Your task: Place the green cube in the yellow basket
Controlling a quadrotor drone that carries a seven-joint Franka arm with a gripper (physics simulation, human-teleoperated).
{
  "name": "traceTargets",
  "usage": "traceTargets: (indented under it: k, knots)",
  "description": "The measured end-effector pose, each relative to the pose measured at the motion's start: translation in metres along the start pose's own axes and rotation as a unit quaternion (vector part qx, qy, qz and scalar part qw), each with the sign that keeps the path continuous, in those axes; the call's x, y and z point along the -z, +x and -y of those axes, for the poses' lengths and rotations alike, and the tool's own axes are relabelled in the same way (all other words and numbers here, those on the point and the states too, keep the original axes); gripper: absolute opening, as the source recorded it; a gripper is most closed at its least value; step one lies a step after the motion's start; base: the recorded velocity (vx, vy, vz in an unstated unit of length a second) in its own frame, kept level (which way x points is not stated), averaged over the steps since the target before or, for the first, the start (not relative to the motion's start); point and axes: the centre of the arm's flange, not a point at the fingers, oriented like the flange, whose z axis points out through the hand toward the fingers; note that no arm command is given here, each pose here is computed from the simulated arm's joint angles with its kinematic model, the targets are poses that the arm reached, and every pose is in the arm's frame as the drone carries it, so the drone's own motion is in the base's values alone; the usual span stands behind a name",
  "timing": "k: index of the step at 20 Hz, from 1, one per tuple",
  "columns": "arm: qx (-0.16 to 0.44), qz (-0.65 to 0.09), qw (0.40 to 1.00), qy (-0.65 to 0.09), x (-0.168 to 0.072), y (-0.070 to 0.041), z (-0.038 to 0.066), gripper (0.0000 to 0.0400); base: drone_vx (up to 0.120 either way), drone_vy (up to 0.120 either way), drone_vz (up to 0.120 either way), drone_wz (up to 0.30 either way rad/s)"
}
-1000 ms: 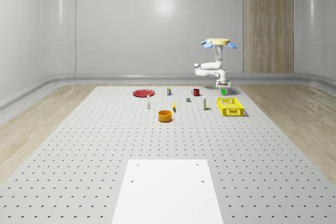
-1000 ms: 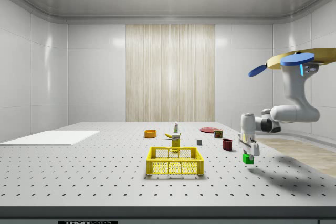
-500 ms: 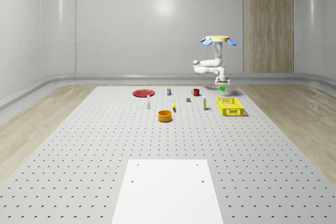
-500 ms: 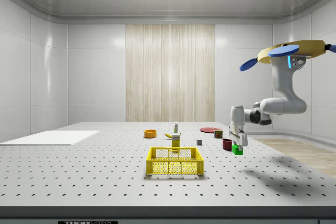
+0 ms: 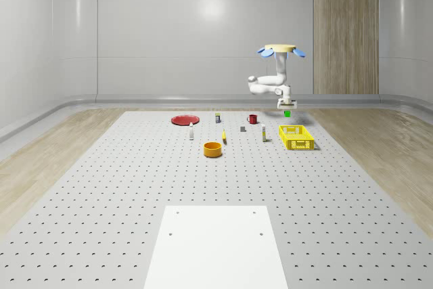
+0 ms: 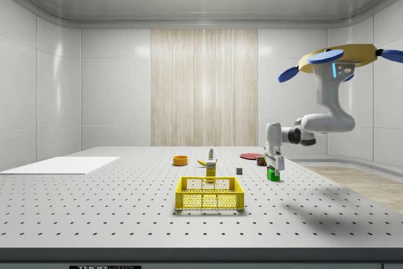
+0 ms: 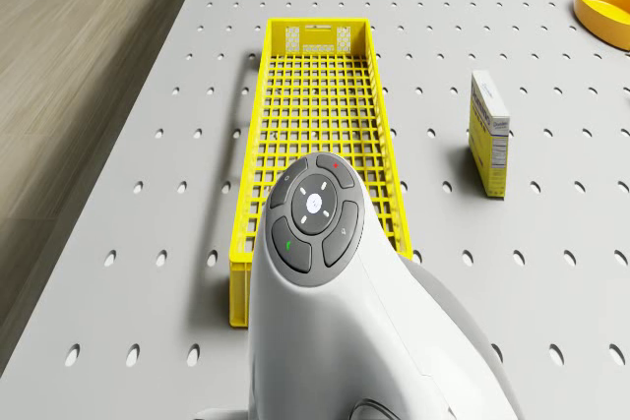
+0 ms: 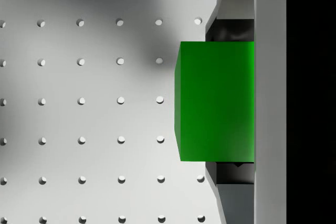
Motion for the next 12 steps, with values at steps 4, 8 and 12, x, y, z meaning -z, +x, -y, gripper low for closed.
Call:
traceTargets:
  k: [4, 8, 12]
  knots:
    - [0.000, 0.000, 1.000, 0.000, 0.0000, 0.0000, 0.0000, 0.0253, 0.120, 0.000, 0.030, 0.000]
    - [0.000, 0.000, 1.000, 0.000, 0.0000, 0.0000, 0.0000, 0.0253, 0.120, 0.000, 0.040, 0.000]
    - [0.000, 0.000, 1.000, 0.000, 0.0000, 0.0000, 0.0000, 0.0253, 0.120, 0.000, 0.000, 0.000]
